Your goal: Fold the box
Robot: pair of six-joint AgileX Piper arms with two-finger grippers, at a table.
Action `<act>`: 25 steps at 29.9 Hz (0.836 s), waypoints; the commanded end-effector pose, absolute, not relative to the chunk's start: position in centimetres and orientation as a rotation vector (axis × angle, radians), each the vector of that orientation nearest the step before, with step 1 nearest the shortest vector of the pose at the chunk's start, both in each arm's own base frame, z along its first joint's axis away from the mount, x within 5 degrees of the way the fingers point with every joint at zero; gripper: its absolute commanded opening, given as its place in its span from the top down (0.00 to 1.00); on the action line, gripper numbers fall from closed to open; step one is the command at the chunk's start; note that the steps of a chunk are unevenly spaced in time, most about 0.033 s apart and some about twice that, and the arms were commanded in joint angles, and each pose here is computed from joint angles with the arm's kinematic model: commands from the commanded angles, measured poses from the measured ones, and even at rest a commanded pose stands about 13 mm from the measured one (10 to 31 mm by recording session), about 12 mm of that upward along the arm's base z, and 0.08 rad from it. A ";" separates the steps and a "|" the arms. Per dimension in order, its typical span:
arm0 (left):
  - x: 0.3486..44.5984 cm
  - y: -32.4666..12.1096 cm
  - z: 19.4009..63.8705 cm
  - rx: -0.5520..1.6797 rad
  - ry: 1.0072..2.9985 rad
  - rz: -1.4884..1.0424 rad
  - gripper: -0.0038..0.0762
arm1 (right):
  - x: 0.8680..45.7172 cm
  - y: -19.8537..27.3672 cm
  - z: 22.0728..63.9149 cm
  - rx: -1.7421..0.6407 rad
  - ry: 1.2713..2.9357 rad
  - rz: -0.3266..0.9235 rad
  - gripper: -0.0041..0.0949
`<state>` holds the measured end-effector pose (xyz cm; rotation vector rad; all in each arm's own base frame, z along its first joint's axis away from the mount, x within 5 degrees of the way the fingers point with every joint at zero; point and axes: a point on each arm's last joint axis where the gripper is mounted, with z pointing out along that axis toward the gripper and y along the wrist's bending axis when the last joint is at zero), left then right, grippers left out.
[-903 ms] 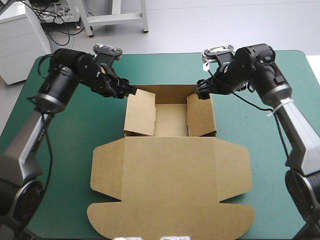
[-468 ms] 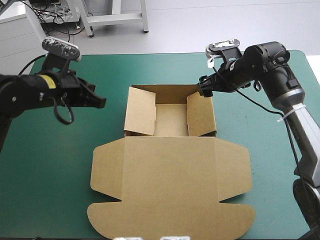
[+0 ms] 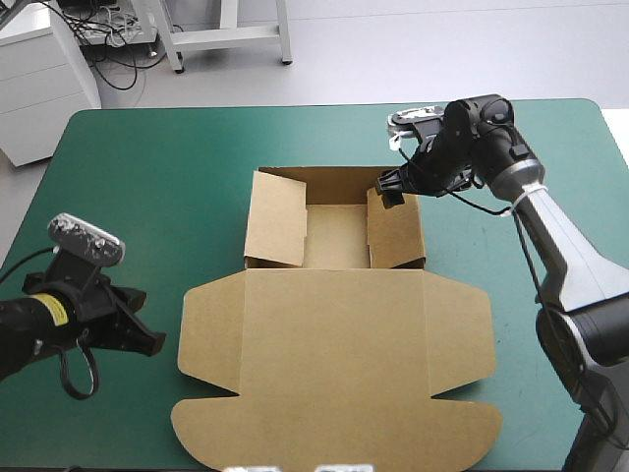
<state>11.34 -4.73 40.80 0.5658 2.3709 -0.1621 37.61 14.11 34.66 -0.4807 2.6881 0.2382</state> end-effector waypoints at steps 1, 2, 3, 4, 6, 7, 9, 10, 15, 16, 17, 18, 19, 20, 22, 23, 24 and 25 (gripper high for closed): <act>10.0 -4.1 39.4 0.563 2.400 -0.145 0.99 | 37.8 14.0 35.4 -0.475 2.658 0.250 0.12; 9.8 -4.0 39.0 0.565 2.408 -0.144 0.99 | 38.1 14.1 35.0 -0.475 2.665 0.249 0.12; 9.7 -4.0 38.5 0.566 2.413 -0.143 0.99 | 38.4 14.2 34.5 -0.475 2.673 0.248 0.12; 9.6 -4.0 38.1 0.567 2.418 -0.143 0.99 | 38.7 14.3 34.0 -0.478 2.678 0.246 0.12; 9.5 -3.9 37.3 0.570 2.430 -0.141 0.99 | 39.2 14.5 33.1 -0.481 2.692 0.243 0.13; 9.5 -3.9 37.1 0.571 2.436 -0.140 0.99 | 39.4 14.5 32.7 -0.485 2.700 0.241 0.15; 9.6 -3.9 36.7 0.574 2.447 -0.138 0.99 | 39.7 14.6 32.0 -0.489 2.718 0.238 0.22; 9.6 -3.9 36.6 0.574 2.449 -0.138 0.99 | 39.9 14.7 31.6 -0.493 2.727 0.236 0.26; 9.6 -4.0 36.7 0.572 2.441 -0.139 0.99 | 40.3 14.9 30.3 -0.495 2.763 0.232 0.49; 9.7 -4.0 36.7 0.571 2.436 -0.140 0.99 | 40.3 14.9 30.3 -0.495 2.763 0.232 0.54; 9.7 -4.0 36.7 0.570 2.434 -0.140 0.99 | 40.3 14.9 30.3 -0.495 2.763 0.232 0.60; 9.7 -4.0 36.7 0.570 2.433 -0.140 0.99 | 40.3 14.9 30.3 -0.495 2.763 0.232 0.65; 9.7 -4.0 36.7 0.570 2.431 -0.138 0.99 | 40.3 14.9 30.4 -0.492 2.763 0.232 0.70; 9.8 -3.9 36.7 0.569 2.428 -0.127 0.99 | 40.3 14.8 30.4 -0.494 2.767 0.228 0.76; 9.8 -3.9 36.8 0.568 2.424 -0.128 0.99 | 40.3 14.7 30.5 -0.499 2.772 0.215 0.87; 9.8 -3.9 36.8 0.567 2.420 -0.128 0.99 | 40.3 14.7 30.5 -0.501 2.774 0.206 0.93; 9.8 -3.9 36.8 0.566 2.415 -0.129 0.99 | 40.3 14.6 30.5 -0.503 2.773 0.194 0.96; 9.8 -3.9 36.8 0.566 2.415 -0.129 0.99 | 40.3 14.5 30.5 -0.505 2.774 0.179 0.98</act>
